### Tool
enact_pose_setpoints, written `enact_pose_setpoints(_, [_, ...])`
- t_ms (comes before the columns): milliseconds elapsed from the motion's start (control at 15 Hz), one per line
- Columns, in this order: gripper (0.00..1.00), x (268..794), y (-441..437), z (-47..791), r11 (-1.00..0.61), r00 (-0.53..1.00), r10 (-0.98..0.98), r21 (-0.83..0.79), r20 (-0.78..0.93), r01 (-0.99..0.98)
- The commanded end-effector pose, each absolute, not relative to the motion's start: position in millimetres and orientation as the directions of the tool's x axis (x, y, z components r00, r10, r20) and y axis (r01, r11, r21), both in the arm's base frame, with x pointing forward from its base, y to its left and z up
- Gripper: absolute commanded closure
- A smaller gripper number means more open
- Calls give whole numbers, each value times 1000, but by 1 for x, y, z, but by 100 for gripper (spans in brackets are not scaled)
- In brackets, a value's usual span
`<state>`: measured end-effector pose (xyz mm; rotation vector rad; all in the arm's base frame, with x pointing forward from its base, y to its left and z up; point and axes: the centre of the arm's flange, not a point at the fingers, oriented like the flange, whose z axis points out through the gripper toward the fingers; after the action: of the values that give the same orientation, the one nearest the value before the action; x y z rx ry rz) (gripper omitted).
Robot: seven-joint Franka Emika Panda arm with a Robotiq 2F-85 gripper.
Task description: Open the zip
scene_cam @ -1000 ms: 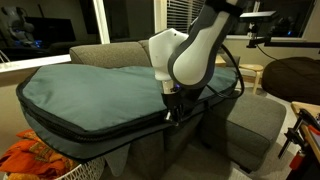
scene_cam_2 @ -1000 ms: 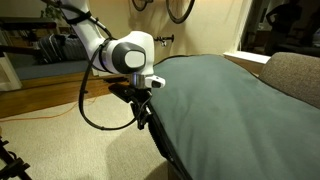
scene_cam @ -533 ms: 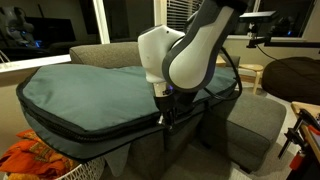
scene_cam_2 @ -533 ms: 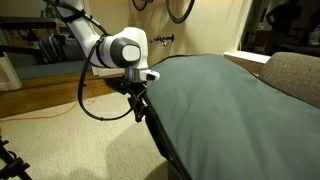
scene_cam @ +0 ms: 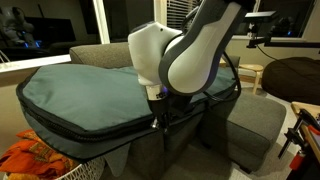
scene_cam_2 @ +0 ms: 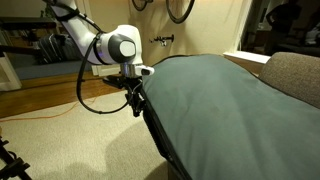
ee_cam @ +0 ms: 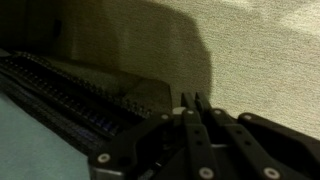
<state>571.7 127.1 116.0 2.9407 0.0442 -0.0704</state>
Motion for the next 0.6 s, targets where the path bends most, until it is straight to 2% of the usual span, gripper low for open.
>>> enact_pose_setpoints(0, [95, 550, 170, 146, -976, 996, 43, 210, -75, 58])
enact_pose_setpoints(533, [95, 553, 204, 158, -972, 996, 56, 223, -76, 72])
